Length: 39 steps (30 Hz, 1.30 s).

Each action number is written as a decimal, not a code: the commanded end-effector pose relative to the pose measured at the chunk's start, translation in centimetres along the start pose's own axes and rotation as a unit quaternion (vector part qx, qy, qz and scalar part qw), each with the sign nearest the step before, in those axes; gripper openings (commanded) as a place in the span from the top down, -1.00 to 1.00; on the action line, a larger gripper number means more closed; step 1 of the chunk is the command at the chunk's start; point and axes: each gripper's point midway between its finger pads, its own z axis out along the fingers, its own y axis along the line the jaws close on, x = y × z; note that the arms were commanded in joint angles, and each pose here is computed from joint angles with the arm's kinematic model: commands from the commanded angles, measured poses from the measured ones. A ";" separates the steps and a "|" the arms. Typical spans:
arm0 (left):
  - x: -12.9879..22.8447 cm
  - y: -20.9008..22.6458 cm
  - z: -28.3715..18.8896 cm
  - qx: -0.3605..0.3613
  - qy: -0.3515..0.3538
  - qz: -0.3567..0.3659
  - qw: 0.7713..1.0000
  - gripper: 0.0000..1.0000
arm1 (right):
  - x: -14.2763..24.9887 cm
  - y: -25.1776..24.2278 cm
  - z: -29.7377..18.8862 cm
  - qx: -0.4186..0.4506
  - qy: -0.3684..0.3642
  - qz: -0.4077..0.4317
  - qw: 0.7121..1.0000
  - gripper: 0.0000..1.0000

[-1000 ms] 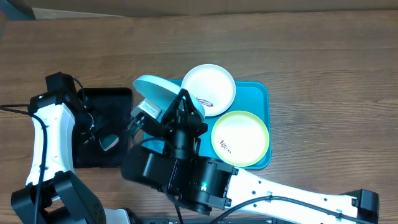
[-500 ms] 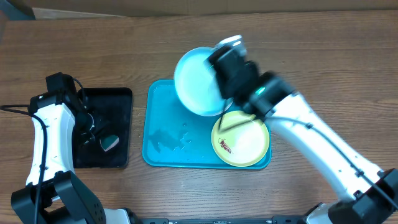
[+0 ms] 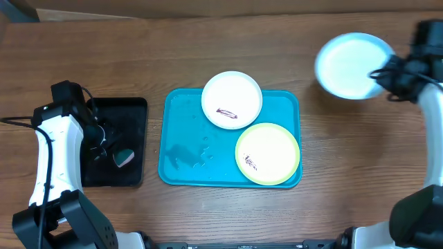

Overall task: Clean dirty plates on tray and stack at the side
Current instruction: 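Lift the cleaned plate with the right gripper and carry it right, then set the plate down on the table right of the tray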

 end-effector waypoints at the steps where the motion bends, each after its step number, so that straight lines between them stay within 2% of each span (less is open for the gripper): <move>1: 0.0 -0.2 0.0 0.008 0.000 0.010 1.000 0.92 | 0.9 -1.3 1.1 -0.035 0.022 0.038 0.998 0.93; 10: -0.1 -0.2 0.0 0.008 -0.002 0.010 1.000 0.91 | 3.5 -3.2 6.7 -0.035 0.022 0.052 0.998 0.92; 17: -0.1 -0.2 0.0 0.009 -0.002 0.010 1.000 0.91 | 5.1 -3.7 9.0 -0.036 0.017 0.051 0.998 0.92; 20: -0.1 -0.2 0.0 0.009 -0.002 0.010 1.000 0.92 | 5.4 -3.8 9.3 -0.037 0.017 0.051 0.998 0.66; 23: -0.1 -0.2 0.0 0.009 -0.002 0.010 1.000 0.91 | 5.7 -3.9 9.4 -0.036 0.021 0.054 0.998 0.65; 24: -0.1 -0.2 0.0 0.009 -0.002 0.010 1.000 0.91 | 5.7 -3.8 9.4 -0.039 0.022 0.057 0.997 0.57; 26: -0.1 -0.2 0.0 0.009 -0.002 0.010 1.000 0.92 | 6.0 -2.4 9.3 -0.076 0.033 0.057 0.995 0.38; 28: -0.2 -0.2 0.0 0.009 -0.003 0.010 1.000 0.92 | 6.3 0.1 8.7 -0.140 0.045 0.048 0.988 0.30; 30: -0.2 -0.2 0.0 0.009 -0.003 0.010 1.000 0.91 | 6.9 4.8 7.2 -0.251 0.056 -0.003 0.966 0.19; 32: -0.2 -0.2 0.0 0.009 -0.003 0.010 1.000 0.92 | 7.6 8.5 5.8 -0.321 0.059 -0.045 0.944 -0.01; 36: -0.2 -0.2 0.0 0.009 -0.003 0.010 1.000 0.91 | 10.6 15.0 4.1 -0.371 0.049 -0.151 0.915 -0.51; 39: -0.2 -0.2 0.0 0.009 -0.003 0.010 1.000 0.92 | 13.5 18.7 4.2 -0.343 0.022 -0.238 0.908 -0.78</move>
